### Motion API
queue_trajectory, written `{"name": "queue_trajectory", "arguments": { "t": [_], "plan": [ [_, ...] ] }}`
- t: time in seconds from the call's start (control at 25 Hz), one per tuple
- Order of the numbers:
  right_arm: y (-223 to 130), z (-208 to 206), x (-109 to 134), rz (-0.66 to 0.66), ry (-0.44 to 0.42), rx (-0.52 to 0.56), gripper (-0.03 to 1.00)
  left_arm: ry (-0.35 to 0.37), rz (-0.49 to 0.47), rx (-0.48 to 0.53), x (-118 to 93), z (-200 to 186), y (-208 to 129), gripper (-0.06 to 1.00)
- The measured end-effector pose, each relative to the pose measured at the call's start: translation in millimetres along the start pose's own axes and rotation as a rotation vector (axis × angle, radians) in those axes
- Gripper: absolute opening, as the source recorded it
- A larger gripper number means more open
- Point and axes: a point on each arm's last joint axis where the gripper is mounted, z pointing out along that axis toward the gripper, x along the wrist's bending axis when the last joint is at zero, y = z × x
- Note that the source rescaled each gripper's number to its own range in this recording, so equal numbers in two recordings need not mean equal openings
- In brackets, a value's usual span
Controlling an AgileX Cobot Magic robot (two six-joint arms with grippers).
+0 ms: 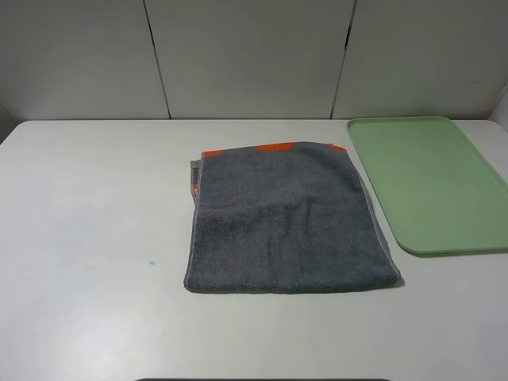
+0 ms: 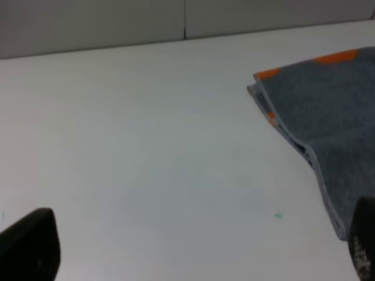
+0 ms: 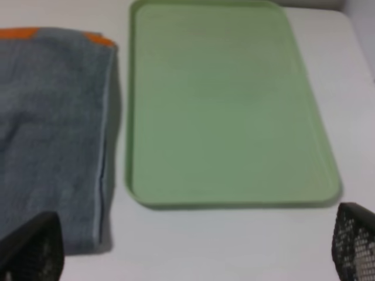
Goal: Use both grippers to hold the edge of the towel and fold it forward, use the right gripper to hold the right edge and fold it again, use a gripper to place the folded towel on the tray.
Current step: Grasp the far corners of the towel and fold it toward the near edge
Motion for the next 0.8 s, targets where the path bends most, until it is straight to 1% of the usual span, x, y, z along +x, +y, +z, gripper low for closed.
{"name": "queue_trajectory", "arguments": {
  "t": [0.12,0.28,0.4,0.48,0.56,0.64,0.8],
  "plan": [
    [11,15,2,-0.048,0.039,0.054,1.0,-0.003,0.044,0.069,-1,19,12,0.98],
    [23,39,7,-0.14,0.081,0.138,1.0,-0.017,0.145,0.174,-2,50,30,0.97],
    [30,59,9,-0.194,0.104,0.202,1.0,-0.058,0.227,0.266,-5,76,43,0.96],
    [36,73,11,-0.218,0.12,0.228,1.0,-0.101,0.28,0.329,-9,94,49,0.96],
    [38,85,13,-0.247,0.139,0.247,1.0,-0.162,0.353,0.365,-15,109,54,0.96],
    [39,97,17,-0.28,0.166,0.263,1.0,-0.24,0.431,0.403,-25,123,56,0.96],
    [41,112,36,-0.413,0.255,0.254,1.0,-0.386,0.596,0.464,-48,145,50,0.96]
  ]
}}
